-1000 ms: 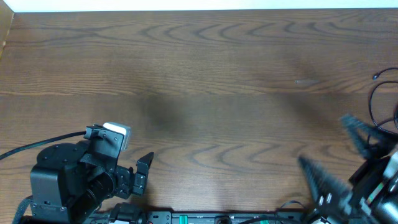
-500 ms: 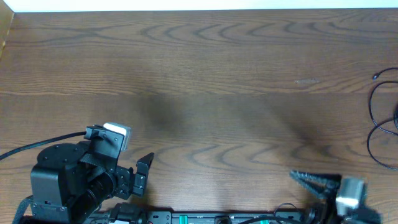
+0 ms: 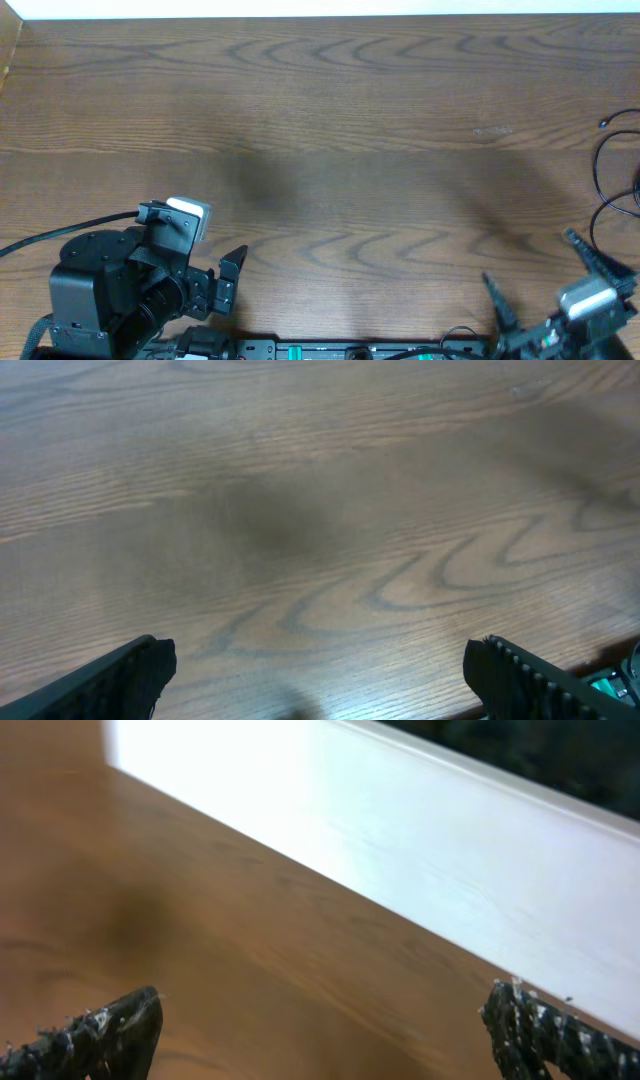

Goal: Untangle cables

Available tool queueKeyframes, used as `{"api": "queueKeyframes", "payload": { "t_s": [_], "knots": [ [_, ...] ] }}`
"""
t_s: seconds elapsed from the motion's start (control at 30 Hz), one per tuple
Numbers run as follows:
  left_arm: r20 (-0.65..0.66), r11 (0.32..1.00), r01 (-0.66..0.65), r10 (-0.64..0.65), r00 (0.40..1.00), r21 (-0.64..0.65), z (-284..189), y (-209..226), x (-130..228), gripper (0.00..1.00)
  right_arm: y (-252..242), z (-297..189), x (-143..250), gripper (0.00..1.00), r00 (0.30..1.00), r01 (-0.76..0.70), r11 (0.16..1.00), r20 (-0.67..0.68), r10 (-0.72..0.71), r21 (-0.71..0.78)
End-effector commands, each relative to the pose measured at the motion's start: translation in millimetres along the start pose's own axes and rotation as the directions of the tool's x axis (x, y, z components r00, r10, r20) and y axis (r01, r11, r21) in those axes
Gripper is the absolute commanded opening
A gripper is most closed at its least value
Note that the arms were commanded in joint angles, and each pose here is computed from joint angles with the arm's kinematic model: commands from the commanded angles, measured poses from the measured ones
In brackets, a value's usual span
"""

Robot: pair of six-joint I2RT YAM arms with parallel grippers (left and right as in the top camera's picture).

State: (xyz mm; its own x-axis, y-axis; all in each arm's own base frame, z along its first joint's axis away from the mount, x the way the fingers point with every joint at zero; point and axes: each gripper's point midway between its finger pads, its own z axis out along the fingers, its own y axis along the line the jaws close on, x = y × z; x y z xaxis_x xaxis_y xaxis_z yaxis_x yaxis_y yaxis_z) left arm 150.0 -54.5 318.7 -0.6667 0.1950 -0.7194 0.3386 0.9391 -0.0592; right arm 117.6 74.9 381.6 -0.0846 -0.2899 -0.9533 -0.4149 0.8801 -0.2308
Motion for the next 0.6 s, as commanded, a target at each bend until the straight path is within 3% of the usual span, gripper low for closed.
{"api": "queueKeyframes", "payload": {
  "t_s": [0.0,0.17,0.3,0.57],
  "knots": [
    [0.003,1.000,-0.010,0.010,1.000,-0.011,-1,2,-1,0.98,-32,18,39,0.99,0.987,-0.088,0.987,-0.125,0.105,0.135],
    [0.003,1.000,-0.013,0.013,1.000,-0.011,-1,2,-1,0.98,-41,54,77,0.99,0.962,-0.208,0.971,-0.157,0.225,0.121],
    [0.003,1.000,-0.013,0.013,1.000,-0.011,-1,2,-1,0.98,-62,85,84,0.99,0.912,-0.403,0.903,-0.021,0.410,0.151],
    [0.003,1.000,-0.022,0.022,1.000,-0.011,-1,2,-1,0.98,-82,118,86,0.99,0.907,-0.400,0.910,0.192,0.375,0.114]
  ]
}}
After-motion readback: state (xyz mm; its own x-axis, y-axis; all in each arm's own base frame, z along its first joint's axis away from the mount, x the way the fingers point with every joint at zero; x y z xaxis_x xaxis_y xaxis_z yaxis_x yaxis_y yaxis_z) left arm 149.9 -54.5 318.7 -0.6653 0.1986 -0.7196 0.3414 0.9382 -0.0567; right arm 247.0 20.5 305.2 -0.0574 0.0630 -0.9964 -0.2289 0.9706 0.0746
